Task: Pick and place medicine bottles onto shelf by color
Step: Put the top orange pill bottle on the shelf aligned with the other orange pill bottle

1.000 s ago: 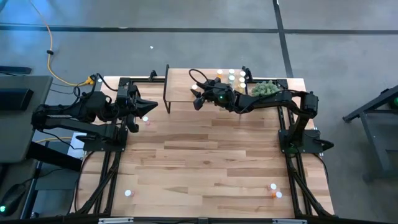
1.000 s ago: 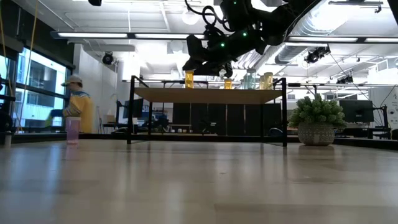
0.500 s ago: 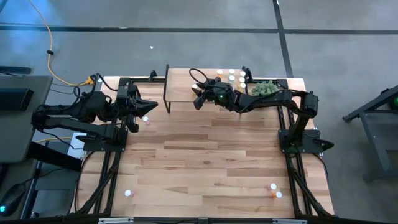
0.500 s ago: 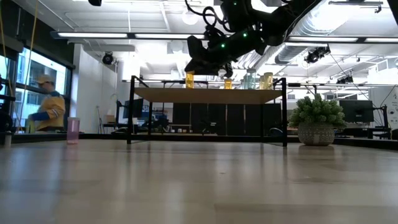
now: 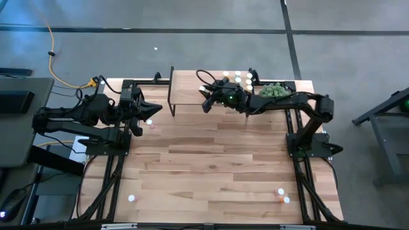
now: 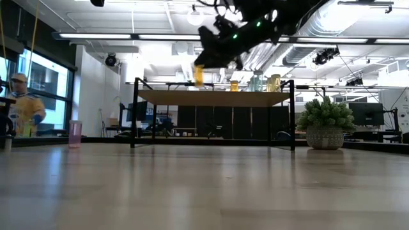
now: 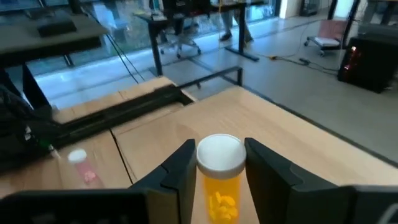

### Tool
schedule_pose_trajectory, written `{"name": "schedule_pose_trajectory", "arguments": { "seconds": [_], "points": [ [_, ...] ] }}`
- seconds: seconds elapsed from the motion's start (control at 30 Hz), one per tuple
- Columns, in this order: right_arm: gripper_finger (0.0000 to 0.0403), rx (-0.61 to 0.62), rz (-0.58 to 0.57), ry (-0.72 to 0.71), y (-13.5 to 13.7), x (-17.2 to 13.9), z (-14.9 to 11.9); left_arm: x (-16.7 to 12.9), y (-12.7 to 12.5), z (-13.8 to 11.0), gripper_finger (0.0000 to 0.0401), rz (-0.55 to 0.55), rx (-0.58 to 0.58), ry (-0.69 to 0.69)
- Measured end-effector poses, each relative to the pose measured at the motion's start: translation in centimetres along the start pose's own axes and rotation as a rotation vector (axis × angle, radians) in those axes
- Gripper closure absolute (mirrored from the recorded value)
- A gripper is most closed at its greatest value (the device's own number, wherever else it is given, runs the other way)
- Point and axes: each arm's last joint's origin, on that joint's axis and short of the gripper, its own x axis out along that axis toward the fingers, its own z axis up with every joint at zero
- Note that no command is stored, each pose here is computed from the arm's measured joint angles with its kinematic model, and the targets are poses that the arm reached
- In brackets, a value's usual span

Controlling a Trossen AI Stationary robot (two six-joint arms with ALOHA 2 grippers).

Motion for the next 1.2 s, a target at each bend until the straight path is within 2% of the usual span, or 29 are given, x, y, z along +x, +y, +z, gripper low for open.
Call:
{"name": "schedule_pose_trajectory", "arguments": {
  "seconds": [0.2, 0.33, 0.43, 0.6, 0.77, 0.93, 1.0, 1.2],
  "points": [
    [0.0294, -0.048, -0.153, 0.035, 0.4, -4.4, 2.5, 0.0, 0.1, -0.2, 0.0401, 0.006, 0.012, 0.021],
    [0.0294, -0.078, -0.278, 0.118, 0.9, -6.6, 2.2, 0.2, 0.1, -0.3, 0.0401, 0.009, 0.022, 0.026],
    [0.0294, -0.043, -0.311, 0.125, 1.0, -7.0, 1.1, 0.3, 0.0, -0.4, 0.0401, 0.012, 0.034, 0.034],
    [0.0294, 0.039, -0.331, 0.039, 0.1, -6.5, 0.0, 0.7, 0.0, -0.6, 0.0401, 0.018, 0.037, 0.045],
    [0.0294, 0.076, -0.496, 0.002, -2.1, -5.8, 1.2, 1.0, 0.0, -0.8, 0.0401, 0.022, 0.04, 0.058],
    [0.0294, 0.091, -0.511, 0.012, -3.1, -4.5, 1.4, 1.1, 0.0, -0.8, 0.0401, 0.022, 0.04, 0.06],
    [0.0294, 0.118, -0.516, 0.019, -3.1, -3.9, 1.0, 1.1, 0.0, -0.8, 0.0401, 0.022, 0.037, 0.058],
    [0.0294, 0.081, -0.542, 0.07, -2.8, -2.1, -0.7, 1.1, 0.0, -0.7, 0.0401, 0.025, 0.035, 0.05]
  ]
}}
